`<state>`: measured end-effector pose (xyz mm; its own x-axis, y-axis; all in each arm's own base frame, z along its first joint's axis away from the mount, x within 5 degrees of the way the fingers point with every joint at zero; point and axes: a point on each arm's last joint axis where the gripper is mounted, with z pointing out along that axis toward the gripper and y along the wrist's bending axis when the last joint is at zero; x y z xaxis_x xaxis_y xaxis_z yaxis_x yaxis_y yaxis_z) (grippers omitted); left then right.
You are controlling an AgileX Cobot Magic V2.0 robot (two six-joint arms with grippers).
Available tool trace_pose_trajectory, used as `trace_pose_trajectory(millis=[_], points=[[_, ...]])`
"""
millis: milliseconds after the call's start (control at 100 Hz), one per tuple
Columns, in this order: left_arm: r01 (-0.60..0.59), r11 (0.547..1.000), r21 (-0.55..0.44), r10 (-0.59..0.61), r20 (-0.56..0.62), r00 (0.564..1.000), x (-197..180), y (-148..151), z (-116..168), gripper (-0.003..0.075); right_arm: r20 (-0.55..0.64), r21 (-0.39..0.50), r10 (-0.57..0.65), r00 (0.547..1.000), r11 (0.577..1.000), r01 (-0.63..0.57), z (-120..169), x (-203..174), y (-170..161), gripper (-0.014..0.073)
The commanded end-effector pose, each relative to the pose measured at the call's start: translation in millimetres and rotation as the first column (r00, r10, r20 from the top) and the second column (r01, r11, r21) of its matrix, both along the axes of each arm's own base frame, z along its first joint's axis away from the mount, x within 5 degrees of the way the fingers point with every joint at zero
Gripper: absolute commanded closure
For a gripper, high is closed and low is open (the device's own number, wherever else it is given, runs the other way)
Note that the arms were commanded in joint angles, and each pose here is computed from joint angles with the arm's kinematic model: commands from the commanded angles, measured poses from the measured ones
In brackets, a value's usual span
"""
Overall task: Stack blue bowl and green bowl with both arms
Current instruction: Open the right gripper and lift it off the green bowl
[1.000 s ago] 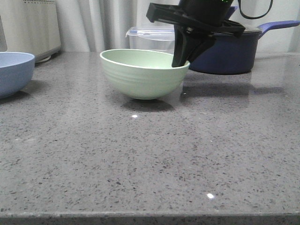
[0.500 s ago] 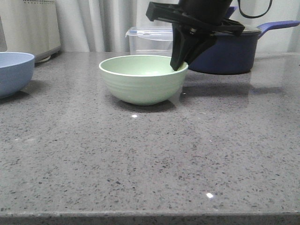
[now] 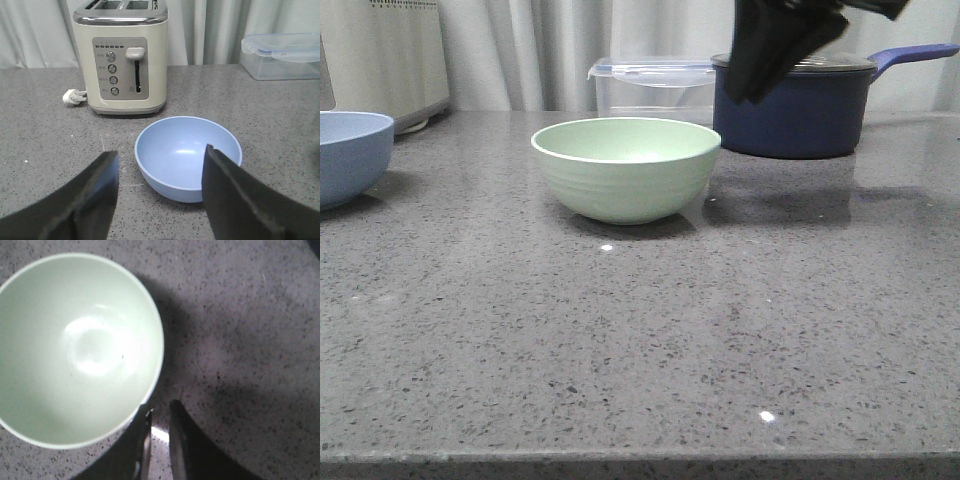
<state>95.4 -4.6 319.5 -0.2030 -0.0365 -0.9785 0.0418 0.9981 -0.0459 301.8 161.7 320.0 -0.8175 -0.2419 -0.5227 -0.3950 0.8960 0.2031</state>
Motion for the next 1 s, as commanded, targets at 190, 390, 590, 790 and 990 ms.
trace_pose_trajectory(millis=[190,390,590,790,990], points=[[-0.010,1.000,-0.023,0.012,0.099,0.995,2,1,17,0.0356,0.054,0.071,-0.026,0.998,0.997,0.022,-2,-18,-7,0.0479],[-0.010,1.000,-0.023,0.012,0.099,0.995,2,1,17,0.0356,0.034,0.071,-0.008,0.999,0.997,0.006,-14,-23,-1,0.0479],[-0.010,1.000,-0.023,0.012,0.099,0.995,2,1,17,0.0356,0.042,0.079,-0.007,0.999,0.997,0.003,-14,-23,1,0.0569],[-0.010,1.000,-0.023,0.012,0.099,0.995,2,1,17,0.0356,0.027,0.098,-0.013,1.000,0.995,0.010,-15,-23,3,0.0584],[-0.010,1.000,-0.023,0.012,0.099,0.995,2,1,17,0.0356,-0.019,0.093,-0.017,1.000,0.996,0.018,-30,-16,8,0.0584]])
